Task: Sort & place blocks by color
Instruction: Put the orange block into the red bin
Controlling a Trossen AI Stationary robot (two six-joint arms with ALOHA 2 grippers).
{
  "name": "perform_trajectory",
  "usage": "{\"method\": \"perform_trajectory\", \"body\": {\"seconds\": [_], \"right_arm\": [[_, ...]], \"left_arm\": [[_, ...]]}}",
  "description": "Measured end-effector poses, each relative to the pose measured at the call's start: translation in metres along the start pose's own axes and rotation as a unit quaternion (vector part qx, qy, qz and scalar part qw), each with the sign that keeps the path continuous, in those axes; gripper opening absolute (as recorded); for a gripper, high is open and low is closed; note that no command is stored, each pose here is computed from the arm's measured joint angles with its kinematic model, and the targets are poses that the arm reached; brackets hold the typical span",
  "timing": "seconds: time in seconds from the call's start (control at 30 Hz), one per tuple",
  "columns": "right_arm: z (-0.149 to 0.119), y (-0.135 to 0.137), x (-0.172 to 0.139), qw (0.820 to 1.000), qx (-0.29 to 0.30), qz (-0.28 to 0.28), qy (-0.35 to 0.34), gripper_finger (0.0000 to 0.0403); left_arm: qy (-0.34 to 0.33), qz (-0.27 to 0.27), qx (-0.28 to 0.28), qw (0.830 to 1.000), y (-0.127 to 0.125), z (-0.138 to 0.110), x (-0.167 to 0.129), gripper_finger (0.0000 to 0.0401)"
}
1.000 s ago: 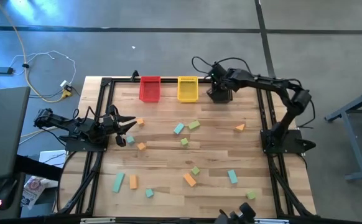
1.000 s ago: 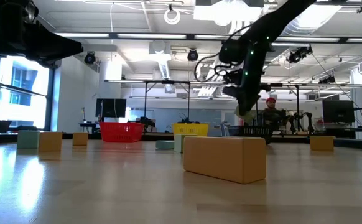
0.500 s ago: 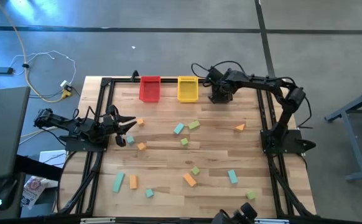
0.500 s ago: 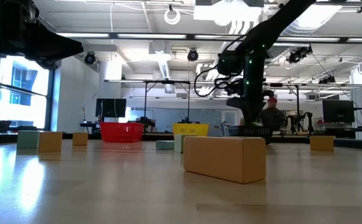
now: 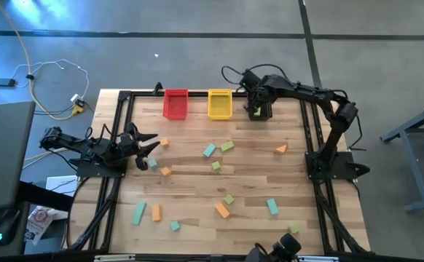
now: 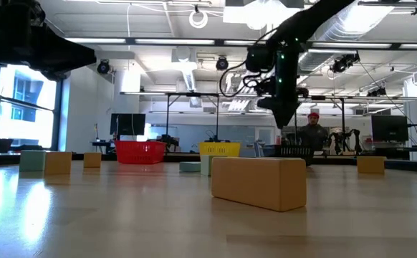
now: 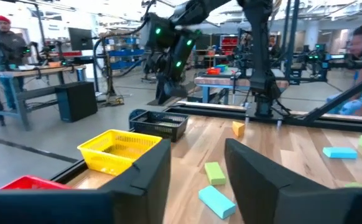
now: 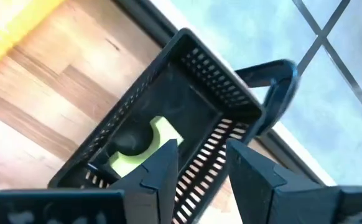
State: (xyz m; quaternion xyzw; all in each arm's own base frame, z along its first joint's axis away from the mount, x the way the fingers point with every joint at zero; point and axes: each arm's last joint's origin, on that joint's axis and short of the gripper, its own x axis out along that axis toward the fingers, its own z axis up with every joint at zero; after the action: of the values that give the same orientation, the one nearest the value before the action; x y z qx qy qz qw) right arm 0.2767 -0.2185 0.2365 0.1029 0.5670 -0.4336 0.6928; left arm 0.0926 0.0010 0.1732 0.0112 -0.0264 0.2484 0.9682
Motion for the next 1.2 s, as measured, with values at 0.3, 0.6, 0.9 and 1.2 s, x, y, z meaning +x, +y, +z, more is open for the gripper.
{"method": "perform_trajectory", "body": {"seconds": [0.3,0.6,0.9,1.2], "right_arm": [[0.023,0.001,-0.047,0.999,-0.028,0.009,-0.041,0.0123],[0.027,0.010,-0.066,0.991,-0.089,0.075,-0.059,0.0124],[0.025,0.025,-0.071,0.963,-0.136,0.224,-0.059,0.0124],[0.019,0.048,-0.083,0.946,-0.187,0.257,-0.069,0.0124]], "left_arm": [[-0.018,0.032,-0.030,0.999,0.004,0.019,-0.002,0.0199],[0.056,0.060,-0.005,0.997,0.002,0.041,0.005,0.0200],[0.176,0.100,0.014,0.979,-0.004,0.045,0.024,0.0200],[0.335,0.095,0.006,0.938,0.005,0.032,0.051,0.0200]]}}
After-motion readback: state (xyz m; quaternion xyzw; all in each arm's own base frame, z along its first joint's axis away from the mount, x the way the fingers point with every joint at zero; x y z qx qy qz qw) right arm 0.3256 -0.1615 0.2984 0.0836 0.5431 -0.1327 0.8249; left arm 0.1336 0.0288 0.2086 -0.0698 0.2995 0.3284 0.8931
